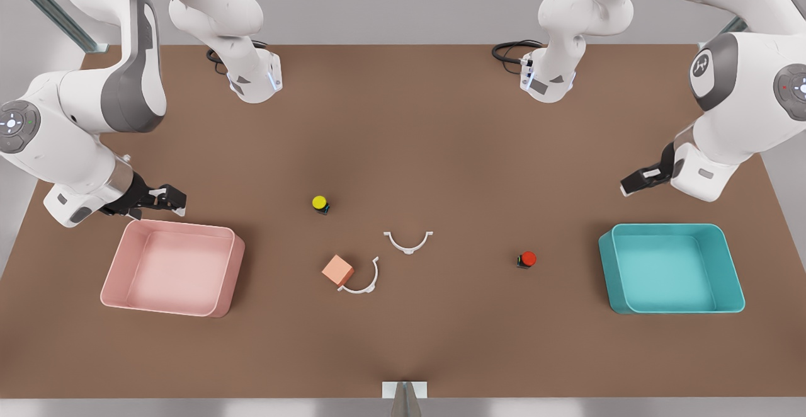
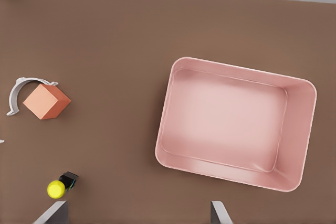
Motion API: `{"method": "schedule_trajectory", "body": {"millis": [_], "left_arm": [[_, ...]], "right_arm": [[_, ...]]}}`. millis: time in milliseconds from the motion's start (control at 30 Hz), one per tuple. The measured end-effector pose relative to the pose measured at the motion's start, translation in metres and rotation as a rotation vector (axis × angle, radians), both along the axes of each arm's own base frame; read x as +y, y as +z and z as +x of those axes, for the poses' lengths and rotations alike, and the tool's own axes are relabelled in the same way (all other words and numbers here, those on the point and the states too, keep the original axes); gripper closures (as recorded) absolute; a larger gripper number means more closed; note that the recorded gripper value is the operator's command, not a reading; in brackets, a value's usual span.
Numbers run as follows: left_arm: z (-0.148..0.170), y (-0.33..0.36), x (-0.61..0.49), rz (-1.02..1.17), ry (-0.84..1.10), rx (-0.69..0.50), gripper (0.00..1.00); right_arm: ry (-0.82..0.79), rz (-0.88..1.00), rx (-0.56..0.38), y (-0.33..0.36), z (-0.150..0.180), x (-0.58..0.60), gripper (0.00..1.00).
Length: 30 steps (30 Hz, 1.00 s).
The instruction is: Place the red button in the blue storage box with the left arm, and place the yellow button in the pink storage box with the right arm
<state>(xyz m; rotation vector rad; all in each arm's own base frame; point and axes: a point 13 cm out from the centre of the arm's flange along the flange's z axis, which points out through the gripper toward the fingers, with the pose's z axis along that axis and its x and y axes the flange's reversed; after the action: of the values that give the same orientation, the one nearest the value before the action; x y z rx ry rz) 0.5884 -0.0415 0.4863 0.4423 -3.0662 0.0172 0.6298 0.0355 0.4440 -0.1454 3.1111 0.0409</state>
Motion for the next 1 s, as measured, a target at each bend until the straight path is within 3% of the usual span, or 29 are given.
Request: {"method": "schedule_trajectory", "body": {"millis": [100, 200, 367, 433, 567, 933, 1000], "left_arm": [[0.002, -0.013, -0.011, -0.001, -0.075, 0.02, 0.0], [0.005, -0.067, -0.095, 0.006, -0.261, 0.088, 0.0], [0.01, -0.204, -0.149, 0.01, -0.42, 0.146, 0.0], [0.023, -0.249, -0.152, 0.008, -0.444, 0.131, 0.0], [0.021, -0.321, -0.138, 0.006, -0.471, 0.1, 0.01], [0.058, -0.396, -0.118, 0.005, -0.532, -0.031, 0.01], [0.06, -0.408, -0.118, 0.006, -0.546, -0.032, 0.07]], "right_arm": [[0.004, 0.002, 0.01, -0.007, 0.001, 0.004, 0.0], [0.074, 0.02, 0.057, -0.04, -0.004, 0.053, 0.0], [0.194, 0.012, 0.184, -0.148, -0.067, 0.157, 0.0], [0.199, 0.009, 0.191, -0.165, -0.083, 0.18, 0.0], [0.172, 0.028, 0.2, -0.202, -0.093, 0.209, 0.0], [0.087, 0.043, 0.228, -0.258, -0.122, 0.266, 0.0], [0.066, 0.042, 0.241, -0.268, -0.126, 0.267, 0.0]]}}
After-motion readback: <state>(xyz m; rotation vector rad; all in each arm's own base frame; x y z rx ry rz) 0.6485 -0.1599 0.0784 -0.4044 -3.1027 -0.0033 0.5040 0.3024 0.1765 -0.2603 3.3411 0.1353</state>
